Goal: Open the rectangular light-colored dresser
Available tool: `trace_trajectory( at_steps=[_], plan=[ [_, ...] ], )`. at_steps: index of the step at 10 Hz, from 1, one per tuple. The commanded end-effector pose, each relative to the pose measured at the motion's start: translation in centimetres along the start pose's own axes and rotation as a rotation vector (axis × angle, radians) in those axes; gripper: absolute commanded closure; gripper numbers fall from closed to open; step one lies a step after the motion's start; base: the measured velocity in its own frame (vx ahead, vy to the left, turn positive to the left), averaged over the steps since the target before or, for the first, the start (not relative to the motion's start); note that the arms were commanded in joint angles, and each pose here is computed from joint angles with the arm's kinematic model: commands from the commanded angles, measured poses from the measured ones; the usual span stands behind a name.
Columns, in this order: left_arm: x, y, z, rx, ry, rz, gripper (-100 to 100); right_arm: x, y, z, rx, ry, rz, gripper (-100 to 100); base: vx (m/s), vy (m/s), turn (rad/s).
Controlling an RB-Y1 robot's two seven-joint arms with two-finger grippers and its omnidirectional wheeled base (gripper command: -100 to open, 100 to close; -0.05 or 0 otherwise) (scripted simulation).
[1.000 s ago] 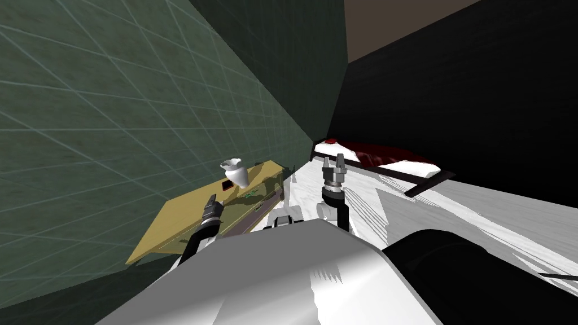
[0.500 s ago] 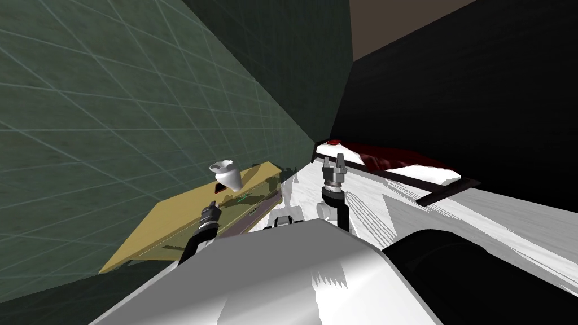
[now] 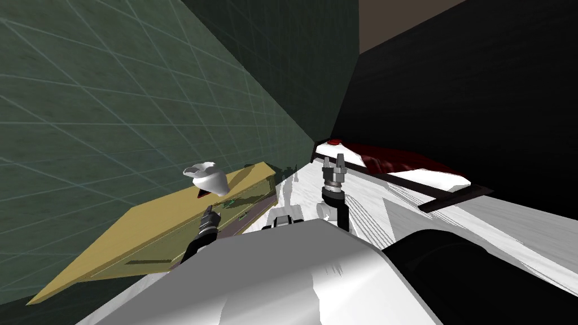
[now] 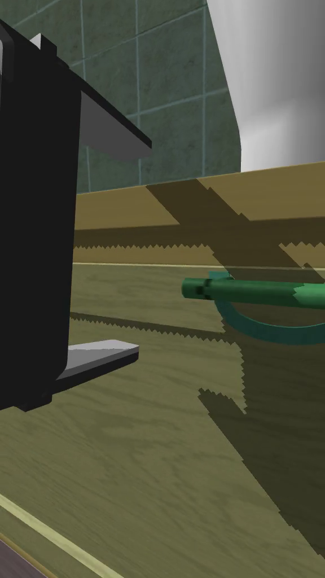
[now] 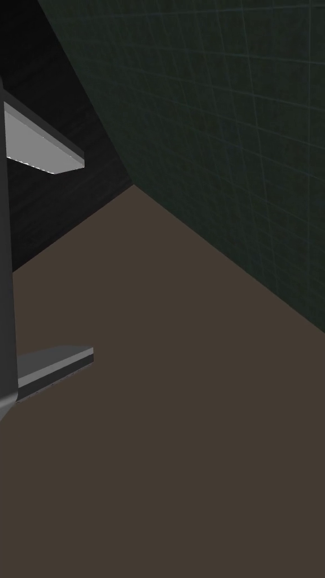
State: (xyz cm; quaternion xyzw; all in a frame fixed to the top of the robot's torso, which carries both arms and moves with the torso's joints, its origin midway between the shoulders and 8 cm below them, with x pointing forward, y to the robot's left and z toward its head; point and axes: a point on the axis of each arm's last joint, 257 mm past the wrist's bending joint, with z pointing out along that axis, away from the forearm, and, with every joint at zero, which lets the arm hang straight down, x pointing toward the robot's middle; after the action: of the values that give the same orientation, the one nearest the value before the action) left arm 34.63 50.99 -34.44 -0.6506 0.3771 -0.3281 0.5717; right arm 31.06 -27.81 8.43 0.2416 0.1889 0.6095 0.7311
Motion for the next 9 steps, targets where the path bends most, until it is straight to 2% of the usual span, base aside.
trace_trajectory(
  at_steps=[1,4,6,7,9],
  plan=[
    [-1.5,1.8,-0.2,-0.039,-0.031,-0.009,-100,0.0,0.0,0.0,0.0,0.0,0.0,0,0.109,-0.215,0.078],
    [-3.0,3.0,-0.3,-0.066,-0.058,-0.015,-100,0.0,0.0,0.0,0.0,0.0,0.0,0,0.066,-0.151,0.062],
    [-2.7,2.8,-0.3,-0.064,-0.054,-0.014,-100,0.0,0.0,0.0,0.0,0.0,0.0,0,0.009,-0.038,0.006],
    [-2.7,2.8,-0.3,-0.063,-0.054,-0.014,100,0.0,0.0,0.0,0.0,0.0,0.0,0,0.001,-0.005,0.0],
    [-2.9,2.5,-0.5,-0.063,-0.052,-0.011,100,0.0,0.0,0.0,0.0,0.0,0.0,0,-0.099,-0.08,0.008]
  ],
)
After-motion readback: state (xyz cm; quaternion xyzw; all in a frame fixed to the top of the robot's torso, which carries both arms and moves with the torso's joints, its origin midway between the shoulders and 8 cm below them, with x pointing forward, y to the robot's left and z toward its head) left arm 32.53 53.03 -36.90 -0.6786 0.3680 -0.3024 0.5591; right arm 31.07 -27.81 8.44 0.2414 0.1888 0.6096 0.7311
